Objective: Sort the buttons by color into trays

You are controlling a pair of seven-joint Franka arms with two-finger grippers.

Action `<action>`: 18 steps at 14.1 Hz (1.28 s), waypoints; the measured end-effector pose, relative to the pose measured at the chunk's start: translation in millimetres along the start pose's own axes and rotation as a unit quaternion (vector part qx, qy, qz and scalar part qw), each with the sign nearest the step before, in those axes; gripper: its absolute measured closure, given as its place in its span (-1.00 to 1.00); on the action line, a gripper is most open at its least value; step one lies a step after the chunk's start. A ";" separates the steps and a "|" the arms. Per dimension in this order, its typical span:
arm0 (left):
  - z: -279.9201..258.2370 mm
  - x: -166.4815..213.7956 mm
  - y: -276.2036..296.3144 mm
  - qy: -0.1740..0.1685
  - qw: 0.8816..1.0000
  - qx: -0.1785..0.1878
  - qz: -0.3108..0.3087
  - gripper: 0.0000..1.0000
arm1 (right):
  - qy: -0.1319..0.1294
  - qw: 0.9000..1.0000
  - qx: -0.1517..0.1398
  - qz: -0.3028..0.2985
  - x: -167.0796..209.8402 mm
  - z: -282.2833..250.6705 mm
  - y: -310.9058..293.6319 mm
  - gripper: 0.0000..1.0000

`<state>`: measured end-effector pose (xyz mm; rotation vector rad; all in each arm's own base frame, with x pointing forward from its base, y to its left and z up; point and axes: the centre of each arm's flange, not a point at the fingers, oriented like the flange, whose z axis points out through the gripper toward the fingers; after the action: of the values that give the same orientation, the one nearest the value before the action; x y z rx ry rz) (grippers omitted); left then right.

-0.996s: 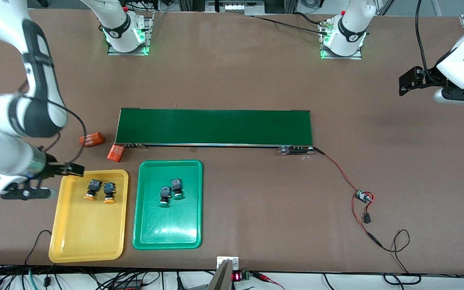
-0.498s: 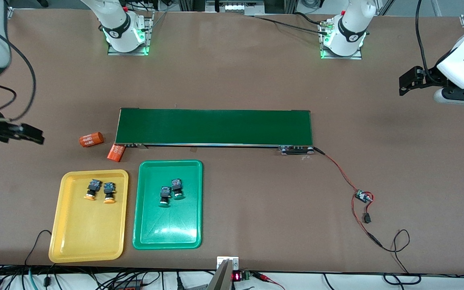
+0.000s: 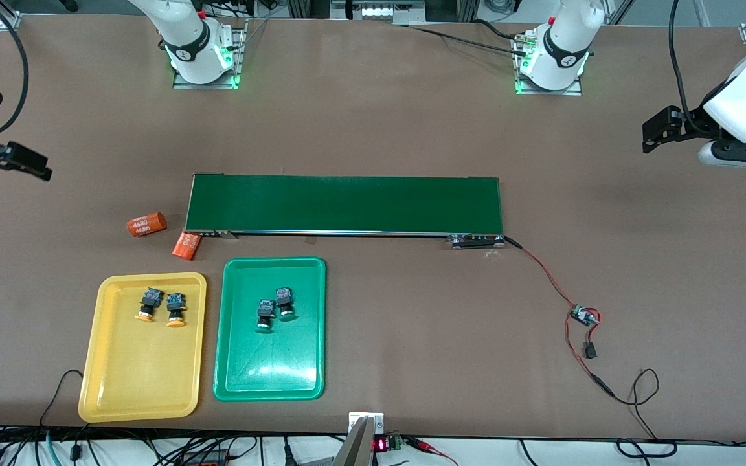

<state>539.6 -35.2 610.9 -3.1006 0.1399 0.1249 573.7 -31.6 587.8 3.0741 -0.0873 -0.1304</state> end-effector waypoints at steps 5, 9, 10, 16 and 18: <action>0.1 0.0 -0.7 0.000 1.000 0.000 -0.001 -1.00 | -0.004 1.000 0.002 -0.003 -16.9 1.5 -1.6 -1.00; 0.1 -0.1 -1.1 0.000 1.000 0.000 -0.001 -1.00 | 0.001 1.000 0.003 -0.003 -18.1 0.3 -1.4 -1.00; 0.1 -0.1 -1.2 0.000 1.000 0.000 -0.001 -1.00 | 0.001 1.000 0.003 -0.004 -18.0 0.3 -1.9 -1.00; 0.1 -0.1 -2.3 0.000 1.000 0.000 -0.002 -1.00 | 0.009 0.999 0.023 -0.034 -15.2 0.7 -41.3 -1.00; 0.4 -0.4 -3.3 -0.001 1.000 0.000 -0.003 -1.00 | 0.007 0.999 0.023 -0.038 -13.6 3.6 -45.3 -1.00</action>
<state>539.5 -31.8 610.7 -3.1012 0.1303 0.1292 562.3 14.1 582.3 3.1253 0.0262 -0.1122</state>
